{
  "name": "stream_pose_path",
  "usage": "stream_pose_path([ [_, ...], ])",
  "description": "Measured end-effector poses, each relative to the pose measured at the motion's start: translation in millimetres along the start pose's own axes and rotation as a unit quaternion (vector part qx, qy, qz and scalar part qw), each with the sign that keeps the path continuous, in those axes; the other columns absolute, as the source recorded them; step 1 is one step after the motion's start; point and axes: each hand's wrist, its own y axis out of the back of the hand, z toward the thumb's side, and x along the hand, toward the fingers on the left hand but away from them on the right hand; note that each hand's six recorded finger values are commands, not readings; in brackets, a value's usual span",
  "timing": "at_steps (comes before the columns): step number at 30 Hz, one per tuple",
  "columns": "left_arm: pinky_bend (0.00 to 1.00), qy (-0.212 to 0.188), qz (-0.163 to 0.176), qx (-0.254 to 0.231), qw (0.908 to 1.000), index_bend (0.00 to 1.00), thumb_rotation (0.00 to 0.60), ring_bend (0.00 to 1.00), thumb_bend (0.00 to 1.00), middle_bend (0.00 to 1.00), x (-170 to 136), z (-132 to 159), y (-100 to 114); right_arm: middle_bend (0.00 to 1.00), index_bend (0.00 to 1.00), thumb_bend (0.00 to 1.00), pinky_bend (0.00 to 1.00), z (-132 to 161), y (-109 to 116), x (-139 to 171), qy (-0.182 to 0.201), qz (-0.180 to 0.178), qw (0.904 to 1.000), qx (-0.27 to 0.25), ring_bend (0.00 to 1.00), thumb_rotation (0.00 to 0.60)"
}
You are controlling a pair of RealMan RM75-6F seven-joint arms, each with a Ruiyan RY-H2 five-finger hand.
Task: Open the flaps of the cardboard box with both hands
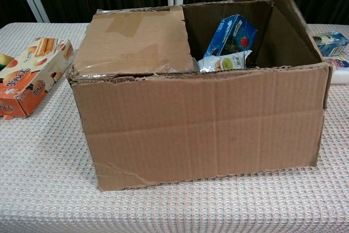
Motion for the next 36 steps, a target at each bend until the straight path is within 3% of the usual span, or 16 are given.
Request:
stream_pose_path([
  [7, 0.19, -0.009, -0.007, -0.003, 0.9999, 0.06, 0.600, 0.09, 0.00, 0.09, 2.8, 4.0, -3.5, 0.37, 0.42, 0.93, 0.00, -24.9, 16.2, 49.1, -0.059, -0.026, 0.9979, -0.003, 0.00, 0.600],
  [13, 0.19, -0.010, -0.008, -0.004, 0.9999, 0.06, 0.600, 0.09, 0.00, 0.09, 4.3, 5.6, -3.8, 0.37, 0.41, 0.93, 0.00, -36.8, 19.8, 79.4, -0.085, -0.047, 0.9950, -0.024, 0.00, 0.600],
  [20, 0.19, -0.015, -0.011, -0.002, 0.9998, 0.06, 0.600, 0.09, 0.00, 0.09, 4.6, 9.9, -5.5, 0.38, 0.41, 0.93, 0.00, -57.7, -5.6, 97.7, -0.108, -0.011, 0.9933, -0.039, 0.00, 0.600],
  [25, 0.19, -0.012, -0.010, 0.000, 0.9999, 0.06, 0.600, 0.09, 0.00, 0.09, 1.7, 8.5, -3.3, 0.38, 0.41, 0.93, 0.00, -73.9, -19.1, 107.7, -0.130, -0.006, 0.9899, -0.055, 0.00, 0.600],
  [32, 0.19, -0.012, -0.008, 0.000, 0.9999, 0.06, 0.600, 0.09, 0.00, 0.09, 1.3, 8.2, -1.5, 0.38, 0.41, 0.93, 0.00, -105.0, -45.6, 140.1, -0.184, 0.000, 0.9779, -0.099, 0.00, 0.600],
  [34, 0.19, -0.014, -0.008, 0.001, 0.9999, 0.06, 0.600, 0.09, 0.00, 0.09, 1.5, 9.3, -1.6, 0.37, 0.37, 0.92, 0.00, -109.2, -49.2, 143.9, -0.190, -0.001, 0.9761, -0.105, 0.00, 0.600],
  [36, 0.19, -0.016, -0.008, 0.002, 0.9998, 0.06, 0.600, 0.09, 0.00, 0.09, 1.9, 11.0, -1.8, 0.28, 0.22, 0.86, 0.00, -112.0, -50.8, 146.2, -0.194, -0.010, 0.9748, -0.110, 0.00, 0.600],
])
